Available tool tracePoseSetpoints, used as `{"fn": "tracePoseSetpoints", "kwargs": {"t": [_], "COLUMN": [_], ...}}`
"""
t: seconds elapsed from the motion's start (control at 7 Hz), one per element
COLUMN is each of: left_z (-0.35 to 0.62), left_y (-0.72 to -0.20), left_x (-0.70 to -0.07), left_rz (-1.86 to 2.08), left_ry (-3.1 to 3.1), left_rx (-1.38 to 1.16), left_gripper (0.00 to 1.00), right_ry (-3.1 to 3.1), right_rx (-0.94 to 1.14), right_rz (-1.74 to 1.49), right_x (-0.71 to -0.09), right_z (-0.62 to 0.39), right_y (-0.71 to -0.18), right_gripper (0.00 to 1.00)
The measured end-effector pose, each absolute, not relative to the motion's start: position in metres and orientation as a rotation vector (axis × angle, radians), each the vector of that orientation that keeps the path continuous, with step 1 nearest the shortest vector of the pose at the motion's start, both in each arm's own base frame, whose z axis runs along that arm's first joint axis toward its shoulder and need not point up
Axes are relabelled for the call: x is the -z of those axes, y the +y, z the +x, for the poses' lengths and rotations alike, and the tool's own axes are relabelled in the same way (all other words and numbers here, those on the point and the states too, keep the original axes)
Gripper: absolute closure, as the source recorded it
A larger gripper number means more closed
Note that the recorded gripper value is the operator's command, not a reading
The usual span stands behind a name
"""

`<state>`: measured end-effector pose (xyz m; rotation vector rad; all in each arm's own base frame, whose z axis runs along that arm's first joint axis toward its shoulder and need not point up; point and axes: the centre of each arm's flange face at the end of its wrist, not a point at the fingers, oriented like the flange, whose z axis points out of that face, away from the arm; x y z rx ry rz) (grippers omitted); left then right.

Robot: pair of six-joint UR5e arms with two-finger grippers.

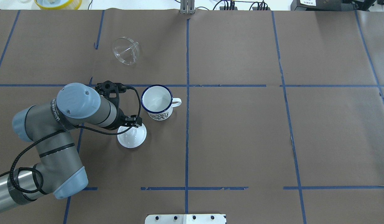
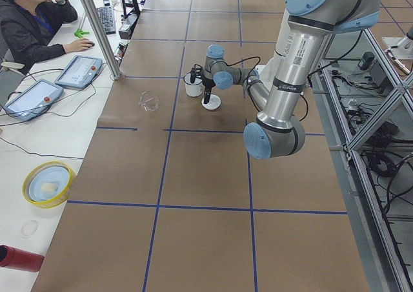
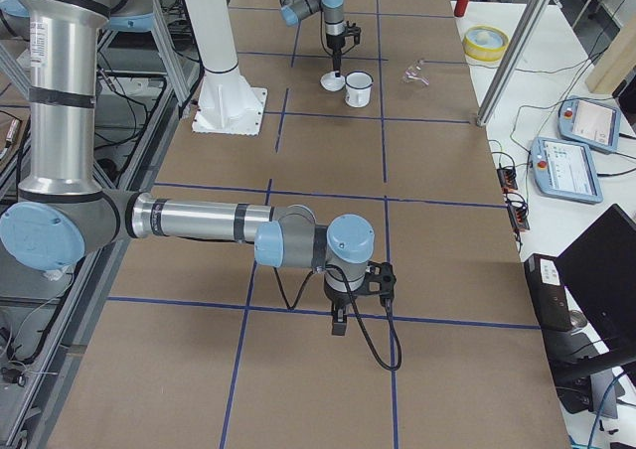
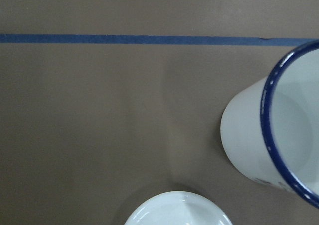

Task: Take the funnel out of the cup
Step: 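Move the left gripper down to the white lid beside the mug, then grasp the white lid's knob with the left gripper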

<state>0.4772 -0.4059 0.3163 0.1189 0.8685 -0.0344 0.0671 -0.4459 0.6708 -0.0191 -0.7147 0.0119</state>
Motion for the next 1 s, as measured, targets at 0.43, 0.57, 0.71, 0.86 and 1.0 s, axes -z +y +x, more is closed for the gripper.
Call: {"fn": "tracePoseSetpoints", "kwargs": {"t": [0.43,0.57,0.71,0.86,1.0], "left_z": [0.482,0.485,0.488,0.489,0.489], "left_y": [-0.404,-0.404,-0.404,-0.404,-0.404], "left_x": [-0.307,-0.300,-0.298,-0.298,-0.299], "left_rz": [0.079,0.066,0.059,0.055,0.054], "left_ry": [0.857,0.843,0.835,0.830,0.827], "left_rx": [0.025,0.026,0.026,0.026,0.026], "left_gripper": [0.34,0.35,0.36,0.38,0.50], "right_ry": [-0.715,-0.715,-0.715,-0.715,-0.715], "right_rx": [-0.012,-0.012,-0.012,-0.012,-0.012], "right_rz": [-0.019,-0.019,-0.019,-0.019,-0.019], "right_x": [-0.671,-0.671,-0.671,-0.671,-0.671], "right_z": [0.067,0.067,0.067,0.067,0.067], "right_y": [-0.446,-0.446,-0.446,-0.446,-0.446], "right_gripper": [0.00,0.00,0.00,0.00,0.00]}}
